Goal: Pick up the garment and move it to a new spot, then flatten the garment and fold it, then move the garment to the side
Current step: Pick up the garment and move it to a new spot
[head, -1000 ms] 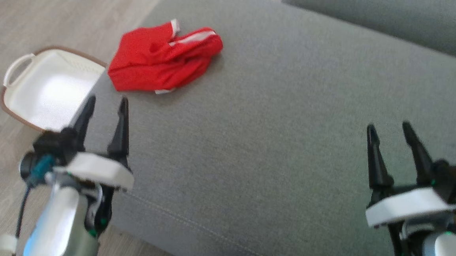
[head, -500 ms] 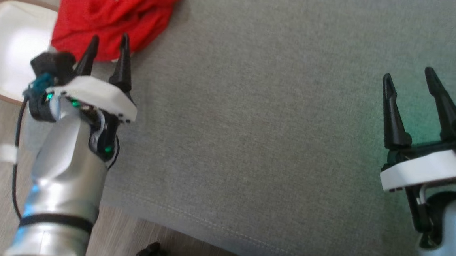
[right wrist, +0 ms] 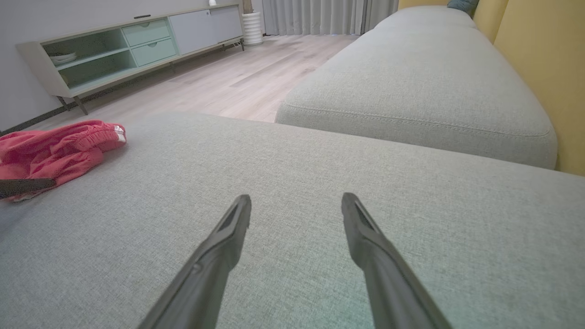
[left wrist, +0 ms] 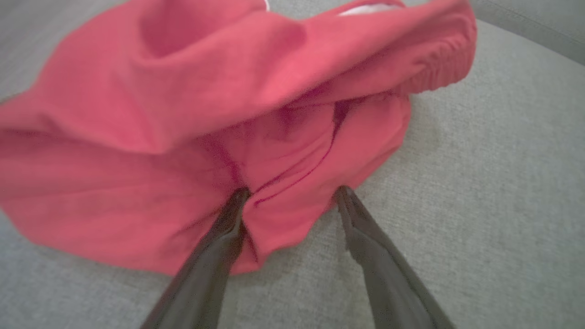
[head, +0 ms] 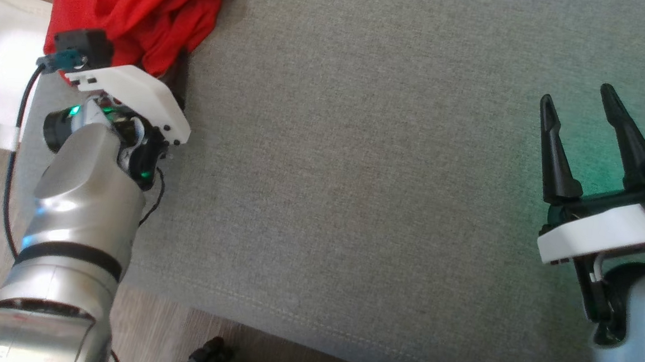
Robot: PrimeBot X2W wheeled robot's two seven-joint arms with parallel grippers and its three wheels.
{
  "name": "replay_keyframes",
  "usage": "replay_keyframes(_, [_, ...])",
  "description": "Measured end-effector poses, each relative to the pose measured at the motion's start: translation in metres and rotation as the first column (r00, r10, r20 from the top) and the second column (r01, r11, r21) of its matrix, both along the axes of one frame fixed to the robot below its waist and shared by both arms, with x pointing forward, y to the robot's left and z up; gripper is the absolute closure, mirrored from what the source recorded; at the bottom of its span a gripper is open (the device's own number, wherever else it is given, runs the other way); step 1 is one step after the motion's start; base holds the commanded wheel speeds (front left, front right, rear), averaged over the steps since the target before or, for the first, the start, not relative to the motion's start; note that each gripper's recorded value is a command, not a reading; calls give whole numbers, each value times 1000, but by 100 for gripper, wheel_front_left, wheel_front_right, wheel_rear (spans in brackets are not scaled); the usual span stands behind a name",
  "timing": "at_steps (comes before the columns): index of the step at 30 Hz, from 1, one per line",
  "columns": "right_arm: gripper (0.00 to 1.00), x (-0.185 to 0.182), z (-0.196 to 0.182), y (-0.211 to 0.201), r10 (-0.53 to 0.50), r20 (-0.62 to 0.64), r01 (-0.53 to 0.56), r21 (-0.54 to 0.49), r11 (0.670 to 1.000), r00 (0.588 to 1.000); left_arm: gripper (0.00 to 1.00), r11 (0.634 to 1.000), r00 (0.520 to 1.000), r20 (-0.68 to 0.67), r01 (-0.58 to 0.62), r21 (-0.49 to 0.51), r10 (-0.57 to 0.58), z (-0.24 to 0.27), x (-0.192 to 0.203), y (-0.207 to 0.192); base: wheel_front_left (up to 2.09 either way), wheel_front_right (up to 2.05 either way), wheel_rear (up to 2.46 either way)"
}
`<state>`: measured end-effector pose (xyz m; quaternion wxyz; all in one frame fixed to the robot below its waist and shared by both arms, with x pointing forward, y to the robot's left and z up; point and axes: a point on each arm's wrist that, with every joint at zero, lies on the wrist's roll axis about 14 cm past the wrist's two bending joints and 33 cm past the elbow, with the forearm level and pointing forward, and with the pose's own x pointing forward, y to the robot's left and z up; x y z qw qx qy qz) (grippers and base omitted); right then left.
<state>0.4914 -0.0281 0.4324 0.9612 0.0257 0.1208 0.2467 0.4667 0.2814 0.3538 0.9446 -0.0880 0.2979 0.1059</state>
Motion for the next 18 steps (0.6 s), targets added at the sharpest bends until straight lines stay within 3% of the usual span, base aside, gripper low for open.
replay_keyframes(1, [0,0,1,-1,-2,1,2,-1,1000,1000,77,1000,1000,13,-3,6,3,2,0,2,0,0,0])
replay_keyframes(2, [0,0,2,-2,-5,4,5,-2,1000,1000,100,1000,1000,29,-11,10,10,5,0,5,0,0,0])
replay_keyframes(12, [0,-12,42,-5,-29,94,26,30,999,995,100,993,968,243,-87,82,64,60,-11,33,0,0,0])
replay_keyframes(18, [0,-37,60,-11,-43,118,37,50,998,992,100,982,893,449,-110,155,29,125,-23,36,0,0,0])
